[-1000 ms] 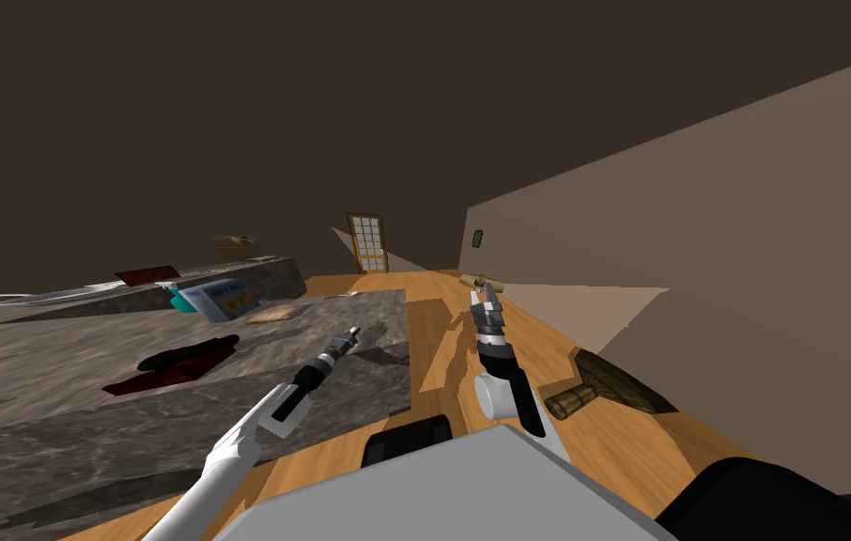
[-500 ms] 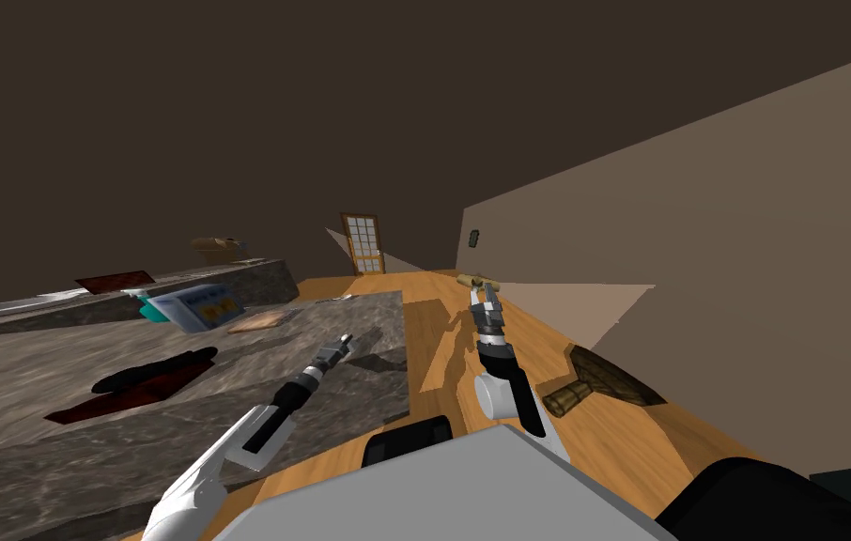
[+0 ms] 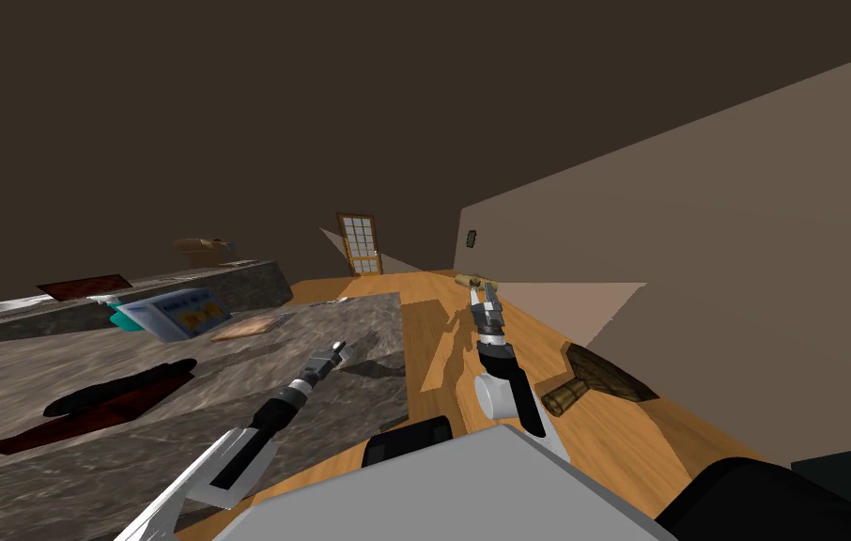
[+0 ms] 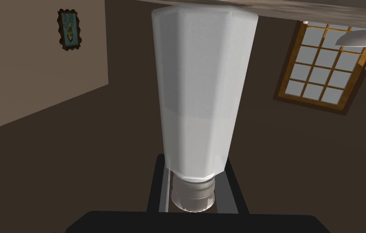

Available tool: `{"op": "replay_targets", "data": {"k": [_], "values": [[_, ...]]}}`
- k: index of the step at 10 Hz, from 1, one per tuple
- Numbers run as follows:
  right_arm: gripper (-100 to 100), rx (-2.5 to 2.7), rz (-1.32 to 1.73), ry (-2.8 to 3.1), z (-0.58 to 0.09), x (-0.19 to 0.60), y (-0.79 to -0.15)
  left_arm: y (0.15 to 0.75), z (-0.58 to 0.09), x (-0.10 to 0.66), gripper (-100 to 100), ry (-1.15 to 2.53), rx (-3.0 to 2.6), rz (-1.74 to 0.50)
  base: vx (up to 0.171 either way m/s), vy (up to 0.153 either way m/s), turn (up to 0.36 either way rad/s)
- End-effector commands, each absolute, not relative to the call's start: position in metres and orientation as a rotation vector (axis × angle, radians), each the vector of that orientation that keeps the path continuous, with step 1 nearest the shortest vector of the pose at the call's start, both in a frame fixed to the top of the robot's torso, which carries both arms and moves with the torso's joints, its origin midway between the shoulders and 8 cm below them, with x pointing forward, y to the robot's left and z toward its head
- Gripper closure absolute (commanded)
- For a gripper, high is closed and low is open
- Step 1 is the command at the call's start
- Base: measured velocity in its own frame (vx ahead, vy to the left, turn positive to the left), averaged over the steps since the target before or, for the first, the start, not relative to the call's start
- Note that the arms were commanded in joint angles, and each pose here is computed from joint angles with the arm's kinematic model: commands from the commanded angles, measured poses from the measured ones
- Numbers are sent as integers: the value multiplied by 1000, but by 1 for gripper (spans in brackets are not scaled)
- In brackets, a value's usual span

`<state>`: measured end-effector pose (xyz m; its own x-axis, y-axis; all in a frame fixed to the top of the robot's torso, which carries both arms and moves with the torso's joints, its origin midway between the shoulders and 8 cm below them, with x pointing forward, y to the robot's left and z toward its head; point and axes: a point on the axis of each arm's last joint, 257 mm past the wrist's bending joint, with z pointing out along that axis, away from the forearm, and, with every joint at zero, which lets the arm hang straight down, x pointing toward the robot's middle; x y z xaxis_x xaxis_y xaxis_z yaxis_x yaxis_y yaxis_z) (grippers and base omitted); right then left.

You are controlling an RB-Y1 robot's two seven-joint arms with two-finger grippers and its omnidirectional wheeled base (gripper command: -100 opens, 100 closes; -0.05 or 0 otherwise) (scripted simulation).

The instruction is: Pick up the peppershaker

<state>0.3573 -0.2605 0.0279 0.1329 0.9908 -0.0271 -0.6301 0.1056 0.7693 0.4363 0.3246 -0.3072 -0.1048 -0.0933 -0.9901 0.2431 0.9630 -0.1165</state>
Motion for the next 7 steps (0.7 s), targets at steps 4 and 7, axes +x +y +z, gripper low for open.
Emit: {"op": "replay_targets", "data": {"k": [4, 7], "values": [[0, 699, 1326, 648, 28, 357, -260, 334, -296, 405, 100, 1659, 119, -259, 33, -4, -42], [0, 699, 1326, 648, 28, 357, -261, 332, -292, 403, 0, 1652, 122, -263, 14, 1, 8]]}}
